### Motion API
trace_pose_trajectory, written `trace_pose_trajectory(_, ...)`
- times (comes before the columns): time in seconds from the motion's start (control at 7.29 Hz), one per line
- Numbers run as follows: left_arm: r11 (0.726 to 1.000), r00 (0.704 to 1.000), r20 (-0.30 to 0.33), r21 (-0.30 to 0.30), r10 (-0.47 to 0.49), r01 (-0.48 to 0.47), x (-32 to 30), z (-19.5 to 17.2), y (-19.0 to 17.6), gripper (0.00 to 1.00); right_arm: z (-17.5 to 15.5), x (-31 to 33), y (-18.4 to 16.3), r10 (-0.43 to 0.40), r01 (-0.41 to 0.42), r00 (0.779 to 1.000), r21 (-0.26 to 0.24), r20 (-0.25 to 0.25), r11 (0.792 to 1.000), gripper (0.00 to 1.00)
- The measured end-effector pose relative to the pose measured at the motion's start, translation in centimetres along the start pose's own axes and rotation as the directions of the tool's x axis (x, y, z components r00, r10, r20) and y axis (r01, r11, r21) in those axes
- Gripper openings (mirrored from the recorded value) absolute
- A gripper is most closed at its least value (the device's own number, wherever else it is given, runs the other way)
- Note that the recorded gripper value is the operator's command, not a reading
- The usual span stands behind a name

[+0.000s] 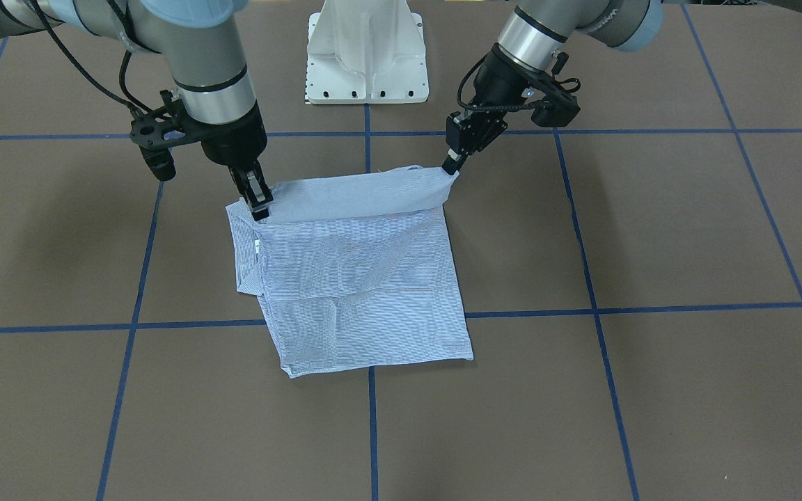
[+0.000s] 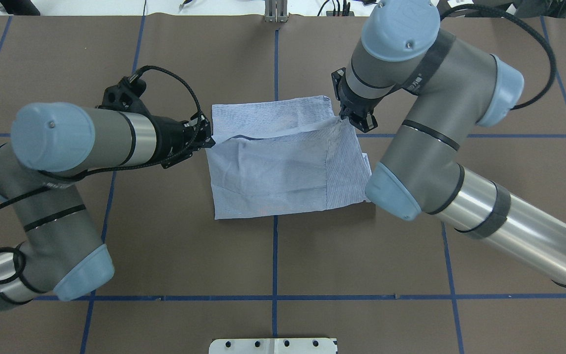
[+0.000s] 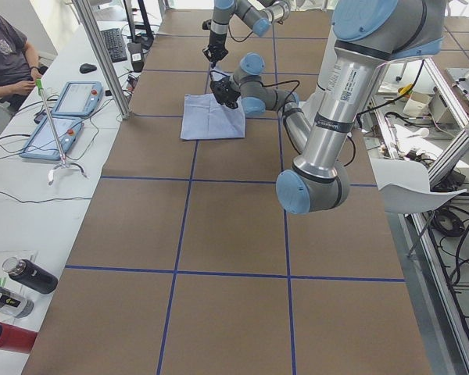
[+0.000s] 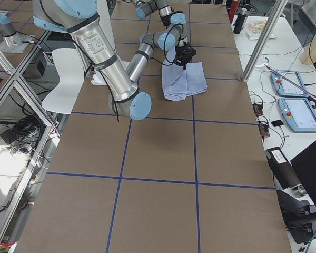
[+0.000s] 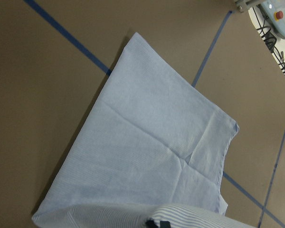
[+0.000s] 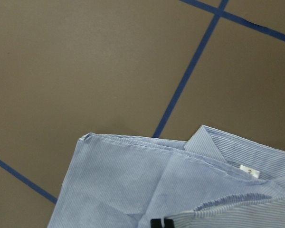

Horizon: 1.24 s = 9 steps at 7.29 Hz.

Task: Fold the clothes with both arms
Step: 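Lift the near edge with both grippers and fold it toward the far edge, then lay the edge down on the far side and open both grippers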

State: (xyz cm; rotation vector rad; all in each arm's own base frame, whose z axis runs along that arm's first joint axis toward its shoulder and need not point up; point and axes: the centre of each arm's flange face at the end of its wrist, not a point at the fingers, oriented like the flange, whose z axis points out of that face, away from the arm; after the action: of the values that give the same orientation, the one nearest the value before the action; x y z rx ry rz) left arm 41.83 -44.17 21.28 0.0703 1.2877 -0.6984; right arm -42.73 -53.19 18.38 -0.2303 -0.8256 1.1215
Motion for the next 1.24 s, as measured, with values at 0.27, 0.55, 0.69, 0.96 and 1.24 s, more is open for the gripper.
trace_pose_trajectory(0.27,0.999,1.000,0.002,0.046,0.021,-0.021,0.1,4.6,-4.0,0.00,4.3,-4.3,-1.0,-0.029,0.029,1.000,0.012,-0.007,0.999,0.00)
trace_pose_trajectory(0.55,0.996,0.999,0.000,0.077,0.039,-0.039,-0.5,9.3,-7.5,0.00,7.4,-7.9,-1.9,-0.076,0.076,0.997,0.010,-0.021,0.997,0.00)
trace_pose_trajectory(0.69,0.995,0.999,-0.004,0.086,0.045,-0.044,-0.7,11.1,-8.7,0.00,8.5,-9.3,-2.3,-0.118,0.118,0.992,0.000,-0.046,0.993,0.00)
trace_pose_trajectory(0.96,0.993,0.998,0.000,0.100,0.060,-0.059,-0.3,13.2,-10.0,0.00,10.2,-11.2,-2.9,-0.171,0.169,0.982,-0.026,-0.077,0.985,0.00)
trace_pose_trajectory(1.24,0.988,0.995,0.012,0.117,0.097,-0.098,-0.5,14.0,-11.2,0.62,12.3,-12.0,-3.4,-0.184,0.182,0.980,-0.036,-0.070,0.983,0.99)
